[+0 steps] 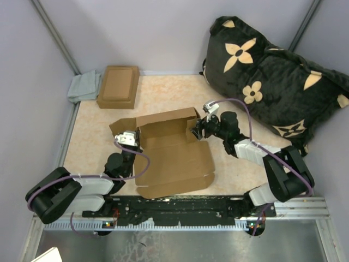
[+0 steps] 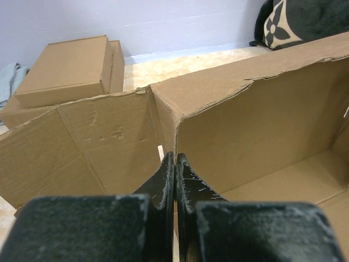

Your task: Fold the paper box

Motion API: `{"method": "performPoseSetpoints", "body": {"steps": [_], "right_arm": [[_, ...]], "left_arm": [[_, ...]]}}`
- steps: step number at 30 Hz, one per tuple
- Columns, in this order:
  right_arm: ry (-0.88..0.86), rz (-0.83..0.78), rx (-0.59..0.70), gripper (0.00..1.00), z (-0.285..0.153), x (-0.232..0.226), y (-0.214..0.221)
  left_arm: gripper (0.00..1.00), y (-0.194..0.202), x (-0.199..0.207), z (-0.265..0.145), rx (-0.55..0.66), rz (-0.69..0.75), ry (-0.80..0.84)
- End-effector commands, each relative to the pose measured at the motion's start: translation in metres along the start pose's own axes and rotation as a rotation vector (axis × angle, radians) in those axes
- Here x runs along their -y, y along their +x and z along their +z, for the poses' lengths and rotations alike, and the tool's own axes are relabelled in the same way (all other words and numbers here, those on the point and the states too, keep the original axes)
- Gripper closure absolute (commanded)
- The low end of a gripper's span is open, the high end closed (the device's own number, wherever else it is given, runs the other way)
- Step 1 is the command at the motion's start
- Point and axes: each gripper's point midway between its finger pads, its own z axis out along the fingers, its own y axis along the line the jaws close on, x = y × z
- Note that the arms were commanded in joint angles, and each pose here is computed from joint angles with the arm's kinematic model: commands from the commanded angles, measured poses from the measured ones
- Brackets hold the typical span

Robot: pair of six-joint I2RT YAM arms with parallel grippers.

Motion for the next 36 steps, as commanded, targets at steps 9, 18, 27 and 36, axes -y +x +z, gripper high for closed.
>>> {"method": "performPoseSetpoints", "body": {"steps": [9,18,27,36], "right_arm": [[0.177,-0.040,0.144,0.80,0.024,0.011,-0.029],[0.441,0.052,0.109,1.00,0.011,0.037,-0.008],[0.586,0.123,0.055,1.00,0.005,0.047,0.020],[0.667,0.093,0.056,1.00,-0.016,0.056,0.013]], "left_arm": [[1.00,-0.005,0.006,-0.002,0.021,0.003,0.040],[1.00,-0.007,0.000,-0.006,0.023,-0.007,0.015],[0.71,-0.022,0.007,-0.002,0.005,-0.059,0.040],[0.17,-0.055,-0.006,-0.017,0.035,-0.226,0.006]]}}
